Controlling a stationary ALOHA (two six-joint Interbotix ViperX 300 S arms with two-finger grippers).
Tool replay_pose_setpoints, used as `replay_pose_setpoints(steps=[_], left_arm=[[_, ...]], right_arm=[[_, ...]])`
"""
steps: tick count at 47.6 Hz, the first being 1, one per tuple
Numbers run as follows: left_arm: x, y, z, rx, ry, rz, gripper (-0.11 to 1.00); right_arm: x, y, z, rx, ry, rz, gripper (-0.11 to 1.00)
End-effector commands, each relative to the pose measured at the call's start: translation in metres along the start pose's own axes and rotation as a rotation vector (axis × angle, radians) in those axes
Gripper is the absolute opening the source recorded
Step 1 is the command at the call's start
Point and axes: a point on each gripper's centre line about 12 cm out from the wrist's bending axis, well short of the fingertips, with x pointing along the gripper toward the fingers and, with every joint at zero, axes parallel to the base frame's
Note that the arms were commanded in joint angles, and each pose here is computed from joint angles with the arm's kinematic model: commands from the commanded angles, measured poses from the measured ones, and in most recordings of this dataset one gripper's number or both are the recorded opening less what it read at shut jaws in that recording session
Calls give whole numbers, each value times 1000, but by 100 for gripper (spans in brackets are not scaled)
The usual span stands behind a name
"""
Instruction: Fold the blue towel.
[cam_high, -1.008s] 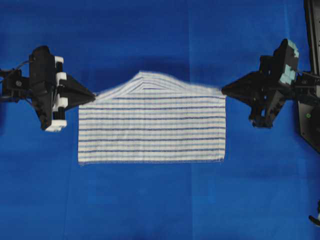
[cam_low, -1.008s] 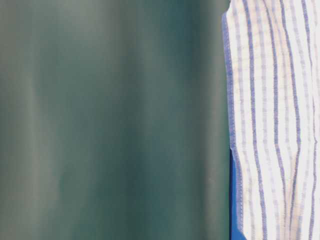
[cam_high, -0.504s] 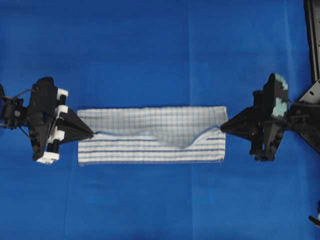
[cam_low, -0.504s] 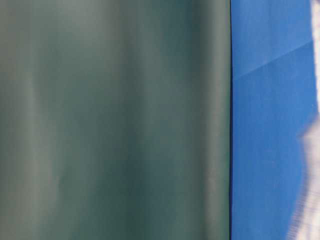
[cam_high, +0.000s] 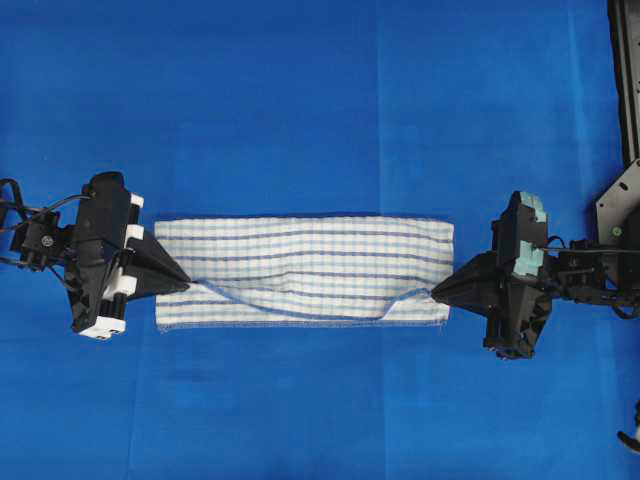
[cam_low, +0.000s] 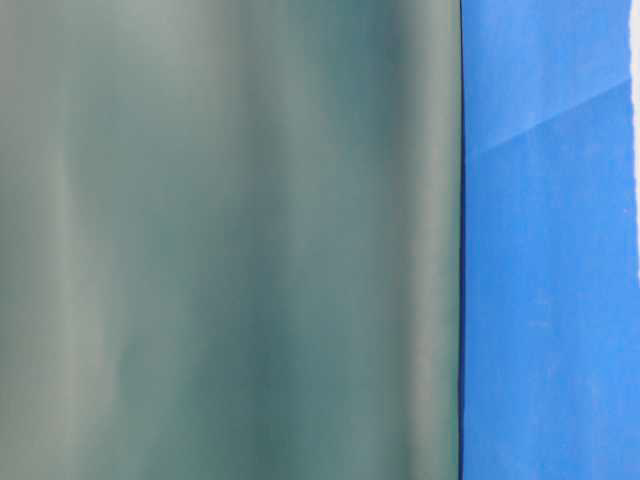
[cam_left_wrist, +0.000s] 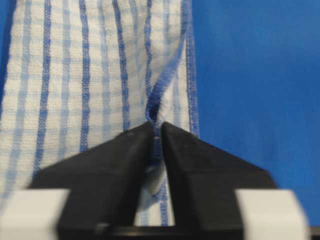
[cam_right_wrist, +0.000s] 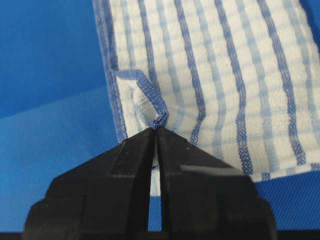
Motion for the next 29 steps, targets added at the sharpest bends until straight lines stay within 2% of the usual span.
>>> replay_pose_setpoints(steps=[1, 8, 12, 14, 17, 24, 26, 29], left_arm=[[0, -3, 7, -15, -20, -8, 19], [0, -4, 6, -28, -10, -9, 62], [-1, -5, 7, -25, -3, -9, 84], [-3, -5, 7, -21, 3, -8, 90], [-6, -5, 10, -18, 4, -6, 91], [-18, -2, 16, -23, 11, 10, 88], [-22, 1, 18, -30, 11, 20, 88], [-27, 6, 21, -38, 4, 36, 88]], right_arm=[[0, 6, 3, 5, -3, 15, -3], [-2, 4, 2, -2, 4, 17, 4], [-4, 4, 3, 1, -1, 20, 17], [-6, 4, 4, 2, -4, 25, 27], [-8, 6, 7, 2, -14, 36, 45], [-14, 7, 16, -42, -49, 54, 87], [-16, 6, 21, -51, -66, 52, 94], [-19, 2, 30, -68, -99, 43, 94]])
